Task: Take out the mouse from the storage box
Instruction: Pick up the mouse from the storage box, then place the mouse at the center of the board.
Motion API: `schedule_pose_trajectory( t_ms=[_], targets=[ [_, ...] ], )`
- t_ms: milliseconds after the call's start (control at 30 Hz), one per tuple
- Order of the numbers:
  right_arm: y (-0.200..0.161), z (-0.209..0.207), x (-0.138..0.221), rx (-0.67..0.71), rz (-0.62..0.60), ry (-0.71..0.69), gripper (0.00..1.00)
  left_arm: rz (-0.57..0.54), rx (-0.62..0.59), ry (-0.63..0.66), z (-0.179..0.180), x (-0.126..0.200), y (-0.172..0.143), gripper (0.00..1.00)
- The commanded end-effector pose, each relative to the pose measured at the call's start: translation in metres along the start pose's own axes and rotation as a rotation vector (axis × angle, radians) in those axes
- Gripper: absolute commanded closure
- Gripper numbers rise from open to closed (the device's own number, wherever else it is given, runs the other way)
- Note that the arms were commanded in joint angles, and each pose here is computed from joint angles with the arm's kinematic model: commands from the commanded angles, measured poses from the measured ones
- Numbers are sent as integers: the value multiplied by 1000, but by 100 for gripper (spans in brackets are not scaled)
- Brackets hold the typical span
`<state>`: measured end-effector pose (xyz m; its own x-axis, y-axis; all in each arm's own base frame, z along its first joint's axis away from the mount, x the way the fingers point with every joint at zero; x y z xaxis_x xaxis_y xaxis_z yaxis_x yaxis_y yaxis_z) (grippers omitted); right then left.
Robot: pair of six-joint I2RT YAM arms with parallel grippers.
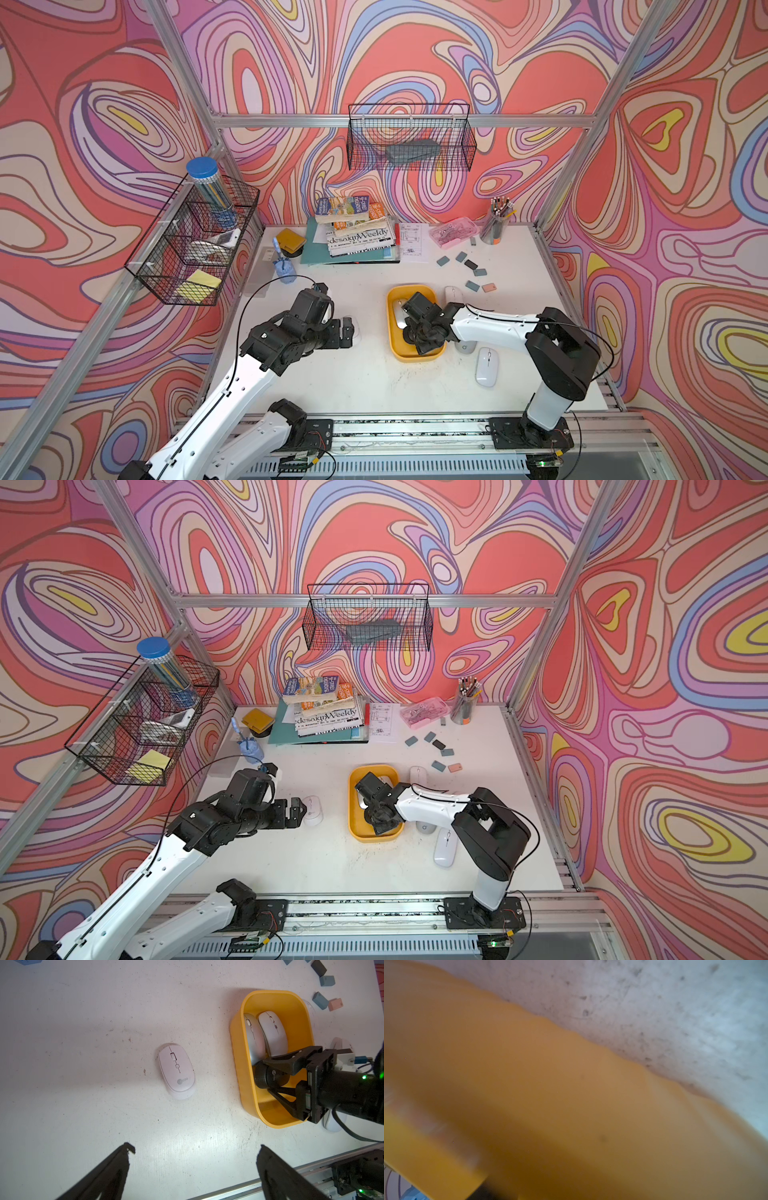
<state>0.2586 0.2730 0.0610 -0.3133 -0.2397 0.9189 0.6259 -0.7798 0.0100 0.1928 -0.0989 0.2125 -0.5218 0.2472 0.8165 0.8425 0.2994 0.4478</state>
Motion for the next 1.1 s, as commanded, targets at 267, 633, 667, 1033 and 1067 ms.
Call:
schedule_pose_trajectory(
  t_ms=[267, 633, 667, 1033, 1067],
  targets=[
    [-9, 28, -3, 298, 37, 72, 49, -2, -9, -20, -1, 1, -1, 1],
    [-12, 27, 31, 600, 28, 48, 52, -1, -9, -16, -1, 0, -2, 1],
    [-11, 28, 33, 640, 23, 42, 53, -1, -9, -15, -1, 1, -2, 1],
    [-9, 31, 43, 1009, 57, -99, 54, -4, -8, -18, 0, 1, -2, 1],
    [-9, 31, 45, 1018, 55, -101, 54, -5, -8, -19, -1, 2, -2, 1]
  ],
)
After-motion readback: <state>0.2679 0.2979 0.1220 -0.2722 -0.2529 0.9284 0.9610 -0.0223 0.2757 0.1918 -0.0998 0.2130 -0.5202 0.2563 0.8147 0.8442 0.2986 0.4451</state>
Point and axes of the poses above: each gripper's point midway between its finger pads, its own x axis back along the fingers, its own z axis along the line the jaws close on, y = z × x, the point moved 3 cm from there along x, back along the fingers, and after that the axes turned 14 degrees about x, right-handed, at the moved point
